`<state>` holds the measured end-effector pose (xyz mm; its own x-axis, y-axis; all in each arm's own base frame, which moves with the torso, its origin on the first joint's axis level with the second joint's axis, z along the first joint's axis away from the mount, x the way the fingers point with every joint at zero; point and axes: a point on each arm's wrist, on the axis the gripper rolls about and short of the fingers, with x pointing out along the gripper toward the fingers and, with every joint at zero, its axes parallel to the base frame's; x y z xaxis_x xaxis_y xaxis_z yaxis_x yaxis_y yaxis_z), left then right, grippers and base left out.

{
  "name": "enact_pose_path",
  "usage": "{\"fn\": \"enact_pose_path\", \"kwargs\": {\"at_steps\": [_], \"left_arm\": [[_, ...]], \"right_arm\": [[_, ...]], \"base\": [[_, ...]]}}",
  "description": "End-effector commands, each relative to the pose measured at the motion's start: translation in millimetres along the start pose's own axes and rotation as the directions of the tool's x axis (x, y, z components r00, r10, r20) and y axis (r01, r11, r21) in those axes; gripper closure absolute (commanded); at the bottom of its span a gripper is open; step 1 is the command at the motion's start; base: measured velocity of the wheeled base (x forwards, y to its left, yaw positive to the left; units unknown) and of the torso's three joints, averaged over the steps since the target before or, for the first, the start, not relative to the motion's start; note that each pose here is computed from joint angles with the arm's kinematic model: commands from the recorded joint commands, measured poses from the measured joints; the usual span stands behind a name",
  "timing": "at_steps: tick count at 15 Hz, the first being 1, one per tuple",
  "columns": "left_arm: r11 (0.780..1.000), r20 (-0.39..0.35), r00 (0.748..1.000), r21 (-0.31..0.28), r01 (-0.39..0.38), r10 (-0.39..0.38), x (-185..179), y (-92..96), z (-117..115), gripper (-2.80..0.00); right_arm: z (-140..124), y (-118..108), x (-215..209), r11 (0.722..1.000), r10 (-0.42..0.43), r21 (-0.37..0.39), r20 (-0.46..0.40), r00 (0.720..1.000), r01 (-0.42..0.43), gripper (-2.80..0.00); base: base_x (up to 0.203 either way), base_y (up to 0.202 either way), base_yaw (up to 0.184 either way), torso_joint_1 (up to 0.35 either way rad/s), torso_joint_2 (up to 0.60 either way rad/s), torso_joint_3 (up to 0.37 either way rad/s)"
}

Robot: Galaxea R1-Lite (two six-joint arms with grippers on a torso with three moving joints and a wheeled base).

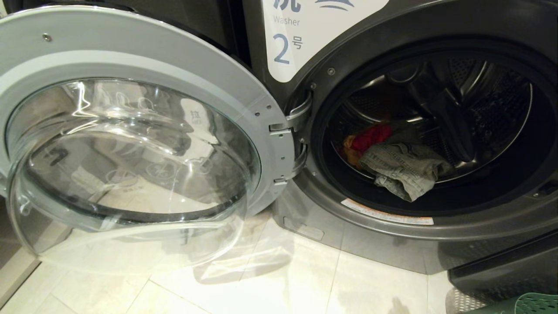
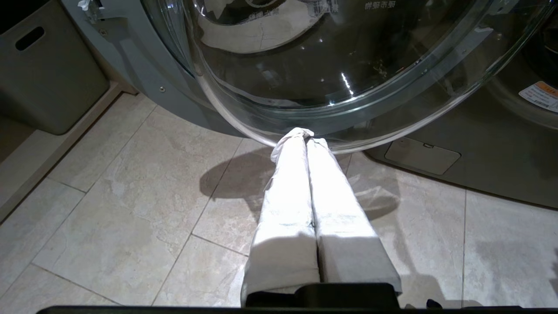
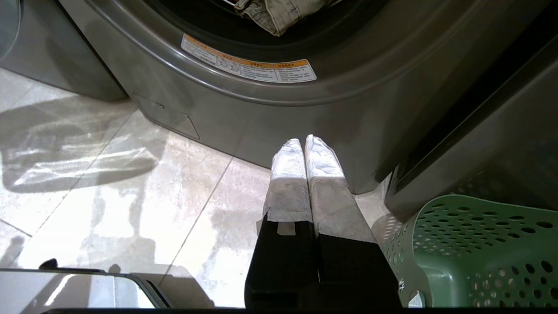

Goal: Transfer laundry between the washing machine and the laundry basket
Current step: Pick a cloth and place it into the basket

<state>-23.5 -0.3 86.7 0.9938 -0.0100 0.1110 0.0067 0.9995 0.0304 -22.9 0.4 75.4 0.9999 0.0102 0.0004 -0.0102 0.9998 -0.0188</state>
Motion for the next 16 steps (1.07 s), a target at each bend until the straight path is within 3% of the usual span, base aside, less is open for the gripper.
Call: {"fn": "enact_pose_path", "kwargs": {"at_steps": [1,3,5,7,8,9,12,14,15,16], "left_arm": [[1.000,-0.042,0.999,0.002,0.001,0.000,2.1,-0.3,-11.4,0.00],[1.000,-0.045,0.999,0.016,0.001,-0.001,2.1,-0.3,-11.8,0.00],[0.999,-0.047,0.999,0.033,0.004,-0.003,2.1,-0.4,-12.0,0.00],[1.000,-0.047,0.999,0.031,0.005,-0.004,2.1,-0.4,-12.0,0.00],[1.000,-0.045,0.999,0.026,0.003,-0.002,2.1,-0.4,-11.8,0.00],[1.000,-0.045,0.999,0.020,0.001,-0.001,2.1,-0.3,-11.8,0.00],[1.000,-0.042,0.999,-0.013,-0.002,0.001,2.1,-0.3,-11.5,0.00],[1.000,-0.043,0.999,-0.018,-0.016,0.015,2.1,0.0,-11.5,0.00],[0.999,-0.042,0.999,-0.026,-0.022,0.021,2.1,0.2,-11.4,0.00],[0.999,-0.041,0.999,-0.029,-0.022,0.021,2.1,0.2,-11.4,0.00]], "right_arm": [[0.2,0.1,0.2,0.999,0.007,-0.041,-0.013,1.000,-0.007,0.00],[9.2,0.1,-2.3,0.991,0.011,-0.134,0.007,1.000,-0.009,0.00],[45.9,-0.4,-3.9,0.990,0.019,-0.138,0.004,1.000,-0.018,0.00],[88.0,-0.7,17.0,0.991,0.057,-0.117,-0.111,0.992,-0.070,0.00],[104.9,-0.4,37.8,0.988,0.101,-0.095,-0.196,0.975,-0.121,0.00],[116.0,0.1,59.7,0.983,0.148,-0.069,-0.273,0.951,-0.173,0.00],[124.5,5.8,131.7,0.947,0.295,0.027,-0.469,0.832,-0.321,0.00],[116.4,18.6,174.3,0.911,0.378,0.066,-0.531,0.758,-0.408,0.00],[111.3,26.6,190.0,0.898,0.398,0.069,-0.548,0.735,-0.434,0.00],[106.2,33.7,203.1,0.891,0.405,0.066,-0.563,0.721,-0.449,-1.89]], "base": [[0.000,0.000,0.000,-0.001,0.00,-0.043],[0.000,0.000,0.000,0.000,0.00,-0.022],[0.000,0.000,0.000,0.000,0.00,0.000],[0.000,0.000,0.000,0.000,0.00,0.000],[0.000,0.000,0.000,0.000,0.00,0.000],[0.000,0.000,0.000,0.000,0.00,0.000],[0.000,0.000,0.000,0.000,0.00,0.000],[0.000,0.000,0.000,0.000,0.00,0.000],[0.000,0.000,0.000,0.000,0.00,0.000],[0.000,0.000,0.000,0.000,0.00,0.000]]}}
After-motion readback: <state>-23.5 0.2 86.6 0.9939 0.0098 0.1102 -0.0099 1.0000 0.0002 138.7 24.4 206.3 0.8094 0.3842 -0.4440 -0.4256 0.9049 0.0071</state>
